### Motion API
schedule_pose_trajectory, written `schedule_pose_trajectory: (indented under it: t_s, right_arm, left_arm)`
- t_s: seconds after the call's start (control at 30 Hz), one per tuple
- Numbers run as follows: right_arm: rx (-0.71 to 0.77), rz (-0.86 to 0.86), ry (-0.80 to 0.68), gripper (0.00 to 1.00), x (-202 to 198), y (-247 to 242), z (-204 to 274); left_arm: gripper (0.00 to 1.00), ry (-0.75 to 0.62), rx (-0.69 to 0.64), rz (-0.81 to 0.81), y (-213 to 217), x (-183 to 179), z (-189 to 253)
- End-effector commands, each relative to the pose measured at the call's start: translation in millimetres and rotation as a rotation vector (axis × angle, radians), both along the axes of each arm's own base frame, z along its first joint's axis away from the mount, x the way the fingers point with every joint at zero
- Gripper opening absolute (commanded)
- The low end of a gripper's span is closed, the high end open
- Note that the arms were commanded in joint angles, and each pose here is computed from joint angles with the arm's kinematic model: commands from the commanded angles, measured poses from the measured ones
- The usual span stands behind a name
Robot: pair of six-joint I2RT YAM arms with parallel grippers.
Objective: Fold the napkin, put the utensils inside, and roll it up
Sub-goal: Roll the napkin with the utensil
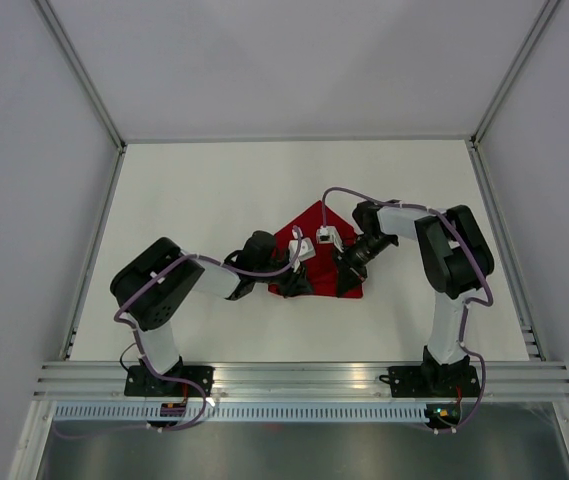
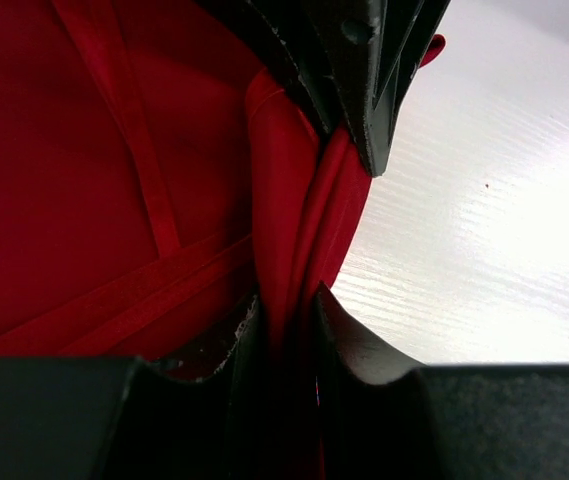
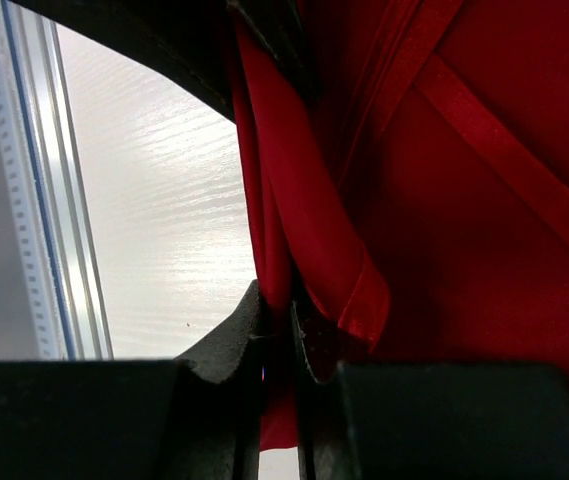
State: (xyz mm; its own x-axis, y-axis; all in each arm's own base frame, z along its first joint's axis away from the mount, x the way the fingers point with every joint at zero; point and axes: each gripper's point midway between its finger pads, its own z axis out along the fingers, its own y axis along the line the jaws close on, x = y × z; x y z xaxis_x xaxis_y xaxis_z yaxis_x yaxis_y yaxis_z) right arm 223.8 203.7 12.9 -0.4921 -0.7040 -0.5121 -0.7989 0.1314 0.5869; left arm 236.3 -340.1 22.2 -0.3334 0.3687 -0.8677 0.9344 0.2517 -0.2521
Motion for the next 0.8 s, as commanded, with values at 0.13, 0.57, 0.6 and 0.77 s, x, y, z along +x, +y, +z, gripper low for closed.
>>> schedule_pose_trajectory:
  t_s: [0.13, 0.57, 0.6, 0.77]
  right_arm:
    - [-0.047, 0.052, 0.11, 0.13, -0.5, -15.0, -20.2]
    - [-0.025, -0.016, -0.044, 0.23, 23.2, -12.7, -4.6]
    - [-0.026, -0.018, -0.048, 0.23, 24.6, -12.4, -3.8]
    - [-0.033, -0.039, -0.045, 0.22, 26.7, -12.1, -4.4]
  left_arm:
    - [0.32, -0.095, -0.022, 0.027, -5.2, 14.1, 25.0]
    - [0.32, 0.007, 0.026, -0.072, -15.0, -3.4, 0.3]
    - [0.32, 0.011, 0.028, -0.075, -15.0, -4.0, -1.1]
    - [0.32, 0.047, 0.037, -0.103, -17.2, -11.7, -7.4]
